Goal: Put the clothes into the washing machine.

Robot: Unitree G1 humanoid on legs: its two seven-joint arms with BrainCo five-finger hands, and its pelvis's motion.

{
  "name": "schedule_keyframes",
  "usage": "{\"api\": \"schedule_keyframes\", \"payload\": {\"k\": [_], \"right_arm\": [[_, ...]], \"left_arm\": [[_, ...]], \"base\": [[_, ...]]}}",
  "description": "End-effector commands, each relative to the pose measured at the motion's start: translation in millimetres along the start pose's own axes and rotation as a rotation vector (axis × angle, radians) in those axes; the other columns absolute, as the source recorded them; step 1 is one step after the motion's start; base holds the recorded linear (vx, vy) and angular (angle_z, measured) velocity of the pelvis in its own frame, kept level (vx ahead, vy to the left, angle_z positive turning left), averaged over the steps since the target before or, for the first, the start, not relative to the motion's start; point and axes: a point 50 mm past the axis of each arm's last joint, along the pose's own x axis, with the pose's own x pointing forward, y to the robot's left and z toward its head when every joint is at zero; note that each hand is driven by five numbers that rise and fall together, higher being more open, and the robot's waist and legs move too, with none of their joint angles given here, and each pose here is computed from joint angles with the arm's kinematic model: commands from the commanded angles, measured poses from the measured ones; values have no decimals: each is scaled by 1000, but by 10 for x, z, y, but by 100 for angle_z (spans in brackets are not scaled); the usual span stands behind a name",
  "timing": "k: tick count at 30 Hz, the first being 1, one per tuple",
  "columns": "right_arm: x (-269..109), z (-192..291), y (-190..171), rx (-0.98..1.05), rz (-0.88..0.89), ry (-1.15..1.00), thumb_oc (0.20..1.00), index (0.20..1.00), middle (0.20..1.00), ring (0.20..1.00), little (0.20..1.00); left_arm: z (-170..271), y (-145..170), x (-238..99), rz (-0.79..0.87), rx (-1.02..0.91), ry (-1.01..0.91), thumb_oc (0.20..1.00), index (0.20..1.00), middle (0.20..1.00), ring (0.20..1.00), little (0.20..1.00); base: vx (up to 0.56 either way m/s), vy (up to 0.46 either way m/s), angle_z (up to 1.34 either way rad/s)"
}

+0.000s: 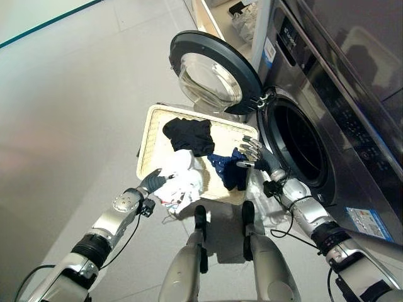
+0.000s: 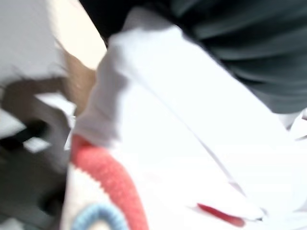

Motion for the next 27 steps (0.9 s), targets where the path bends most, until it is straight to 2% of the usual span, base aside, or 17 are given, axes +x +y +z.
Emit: {"api": "schedule_keyframes", "payload": {"k": [1, 7, 9, 17, 27], "right_arm": [[-8, 45, 340, 0, 170, -33, 1000, 1000, 1000, 1000, 1000], [2, 17, 602, 37, 312, 6, 1000, 1000, 1000, 1000, 1000], [-1, -18, 754, 91, 429, 56, 1000, 1000, 1000, 1000, 1000], [-102, -122, 1017, 298, 671, 171, 1000, 1000, 1000, 1000, 1000], [-187, -151, 1241, 624, 716, 203, 1000, 1000, 1000, 1000, 1000]], "left_arm": [[294, -52, -8, -143, -62, -167, 200, 200, 200, 200, 200], [415, -209, 13, -253, -54, -221, 200, 200, 200, 200, 200], [475, -271, 56, -277, -59, -237, 200, 200, 200, 200, 200], [478, -287, 123, -249, -30, -207, 200, 200, 200, 200, 200], [467, -321, 173, -192, 8, -204, 200, 200, 200, 200, 200]], "base": [[68, -65, 13], [15, -13, 3], [9, -15, 0], [-4, -20, 0], [-20, -3, -1]]}}
